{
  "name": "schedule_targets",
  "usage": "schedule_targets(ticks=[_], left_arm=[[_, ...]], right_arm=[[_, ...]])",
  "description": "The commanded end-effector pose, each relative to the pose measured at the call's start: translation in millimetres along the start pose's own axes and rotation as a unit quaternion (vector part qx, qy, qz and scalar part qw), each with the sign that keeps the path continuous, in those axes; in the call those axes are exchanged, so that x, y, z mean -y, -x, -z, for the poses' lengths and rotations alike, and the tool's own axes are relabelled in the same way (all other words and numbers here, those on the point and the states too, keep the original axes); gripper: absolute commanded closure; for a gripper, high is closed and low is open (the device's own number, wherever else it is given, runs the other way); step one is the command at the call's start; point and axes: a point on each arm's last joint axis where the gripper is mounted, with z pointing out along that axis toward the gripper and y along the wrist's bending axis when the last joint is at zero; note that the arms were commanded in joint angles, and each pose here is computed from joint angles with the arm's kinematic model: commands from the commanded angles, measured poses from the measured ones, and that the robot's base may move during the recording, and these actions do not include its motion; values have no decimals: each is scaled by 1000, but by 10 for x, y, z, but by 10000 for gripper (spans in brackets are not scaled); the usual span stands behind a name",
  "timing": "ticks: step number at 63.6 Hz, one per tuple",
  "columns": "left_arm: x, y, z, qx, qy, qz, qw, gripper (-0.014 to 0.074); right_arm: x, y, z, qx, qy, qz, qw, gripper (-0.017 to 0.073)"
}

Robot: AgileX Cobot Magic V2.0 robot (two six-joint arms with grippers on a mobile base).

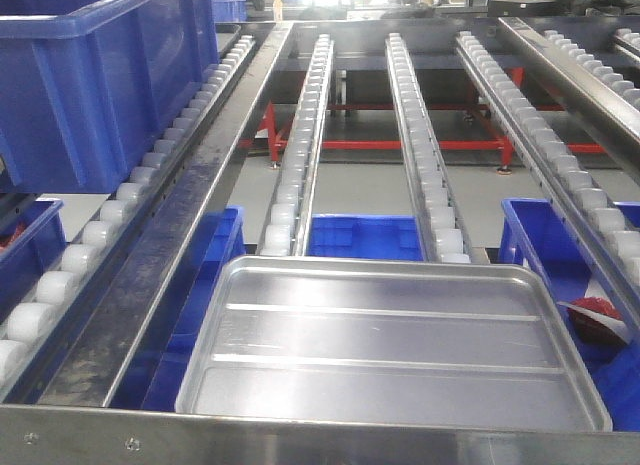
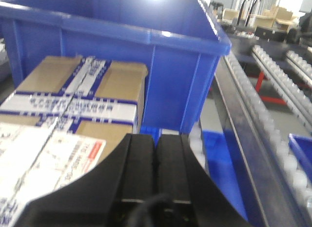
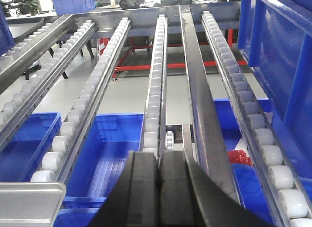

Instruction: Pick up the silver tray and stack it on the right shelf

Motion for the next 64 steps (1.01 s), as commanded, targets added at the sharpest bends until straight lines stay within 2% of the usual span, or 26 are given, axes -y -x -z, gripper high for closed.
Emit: schedule_targets(ticks=[1,6,10,15,23,28,31,37,42,45,52,55,61,64], left_arm=[[12,140,24,85,-8,8,996,685],[33,331,43,108,-11,8,994,685],[62,552,54,96,-10,-5,995,685],[94,859,50,62,-6,-15,998,685],[148,1332,-38,-15,1,-5,1000,685],[186,1506,-176,-60,-4,16,998,683],[214,1582,-269,-80,-13,21,997,683],[323,1676,-465,-115,-65,-19,991,683],[471,1687,-603,-149,-134,-49,978,658],[570,1669,-670,-174,-176,-61,967,587],[790,1601,-815,-220,-242,-58,943,366],[897,1567,-882,-236,-266,-55,933,312],[1118,1515,-977,-266,-311,-33,912,299],[1265,1460,-1021,-289,-338,-15,896,299]], right_arm=[[-25,201,40,90,11,3,996,510],[-44,354,75,140,18,2,990,510],[-65,544,126,168,21,2,986,510],[-91,783,173,171,20,2,985,510],[-125,1123,144,125,13,2,992,510],[-137,1235,71,88,10,1,996,498],[-142,1275,14,63,7,0,998,466],[-165,1310,-61,21,17,-3,1000,355],[-197,1317,-104,-14,35,-4,999,242],[-217,1303,-122,-36,47,-4,998,193],[-287,1262,-157,-88,83,-23,992,134],[-323,1235,-180,-117,98,-33,988,126],[-404,1169,-237,-172,128,-48,976,107],[-450,1123,-280,-201,142,-49,968,101]])
